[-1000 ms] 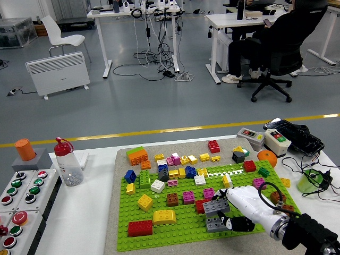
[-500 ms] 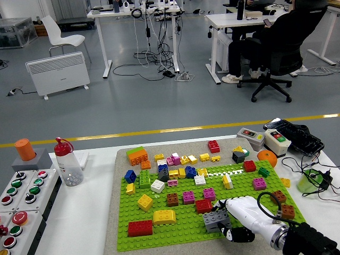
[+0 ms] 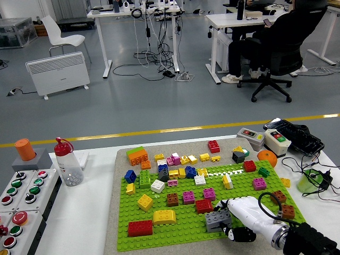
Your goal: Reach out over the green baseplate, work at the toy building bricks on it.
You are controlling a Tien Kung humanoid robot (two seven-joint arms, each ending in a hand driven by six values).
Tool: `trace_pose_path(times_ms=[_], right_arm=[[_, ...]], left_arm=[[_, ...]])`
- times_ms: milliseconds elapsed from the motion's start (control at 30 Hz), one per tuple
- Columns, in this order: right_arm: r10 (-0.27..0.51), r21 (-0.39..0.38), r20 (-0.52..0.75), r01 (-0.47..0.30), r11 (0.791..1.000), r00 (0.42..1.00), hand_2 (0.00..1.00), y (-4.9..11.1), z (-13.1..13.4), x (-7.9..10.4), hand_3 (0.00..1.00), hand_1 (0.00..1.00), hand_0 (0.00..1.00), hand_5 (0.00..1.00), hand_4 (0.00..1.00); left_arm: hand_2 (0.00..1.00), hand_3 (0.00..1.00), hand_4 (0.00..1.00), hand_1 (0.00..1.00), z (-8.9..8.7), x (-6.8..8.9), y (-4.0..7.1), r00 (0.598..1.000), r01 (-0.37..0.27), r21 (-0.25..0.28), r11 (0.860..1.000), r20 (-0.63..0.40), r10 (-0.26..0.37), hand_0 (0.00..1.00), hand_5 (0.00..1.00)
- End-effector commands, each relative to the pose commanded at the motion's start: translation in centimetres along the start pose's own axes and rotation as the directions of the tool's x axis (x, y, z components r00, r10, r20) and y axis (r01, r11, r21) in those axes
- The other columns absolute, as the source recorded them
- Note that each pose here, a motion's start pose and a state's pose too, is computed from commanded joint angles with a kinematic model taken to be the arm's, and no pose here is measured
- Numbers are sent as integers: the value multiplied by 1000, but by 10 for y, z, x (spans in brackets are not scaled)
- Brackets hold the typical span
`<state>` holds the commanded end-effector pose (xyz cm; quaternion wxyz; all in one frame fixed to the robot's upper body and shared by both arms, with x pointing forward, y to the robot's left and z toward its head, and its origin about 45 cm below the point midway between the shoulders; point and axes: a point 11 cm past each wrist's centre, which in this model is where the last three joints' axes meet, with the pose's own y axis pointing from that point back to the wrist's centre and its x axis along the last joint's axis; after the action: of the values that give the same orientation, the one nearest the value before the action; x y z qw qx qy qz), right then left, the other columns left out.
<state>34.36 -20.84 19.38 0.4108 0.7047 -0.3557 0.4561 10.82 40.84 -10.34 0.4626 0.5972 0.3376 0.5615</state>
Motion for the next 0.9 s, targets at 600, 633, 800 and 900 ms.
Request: trace_pose_path(times_ms=[600, 633, 800, 900], right_arm=[[-24, -10, -1, 24, 1000, 1000, 692, 1, 1, -7, 574, 686, 609, 191, 453], [-25, -10, -2, 25, 1000, 1000, 692, 1, 1, -7, 574, 686, 609, 191, 453], [-28, -11, -3, 28, 1000, 1000, 695, 1, 0, -8, 578, 688, 615, 192, 456], [-24, -12, -4, 24, 1000, 1000, 695, 1, 1, -9, 578, 688, 615, 192, 456]], left_arm=[[676, 578, 288, 689, -5, -1, 0, 1000, 2, 11, 1000, 6, -2, 657, 998], [676, 578, 288, 689, -6, -2, -1, 1000, 2, 12, 1000, 6, -2, 657, 998], [676, 579, 289, 689, -7, -2, -1, 1000, 3, 15, 1000, 9, -3, 657, 998], [676, 579, 289, 689, -8, -2, -1, 1000, 3, 17, 1000, 10, -3, 657, 998]])
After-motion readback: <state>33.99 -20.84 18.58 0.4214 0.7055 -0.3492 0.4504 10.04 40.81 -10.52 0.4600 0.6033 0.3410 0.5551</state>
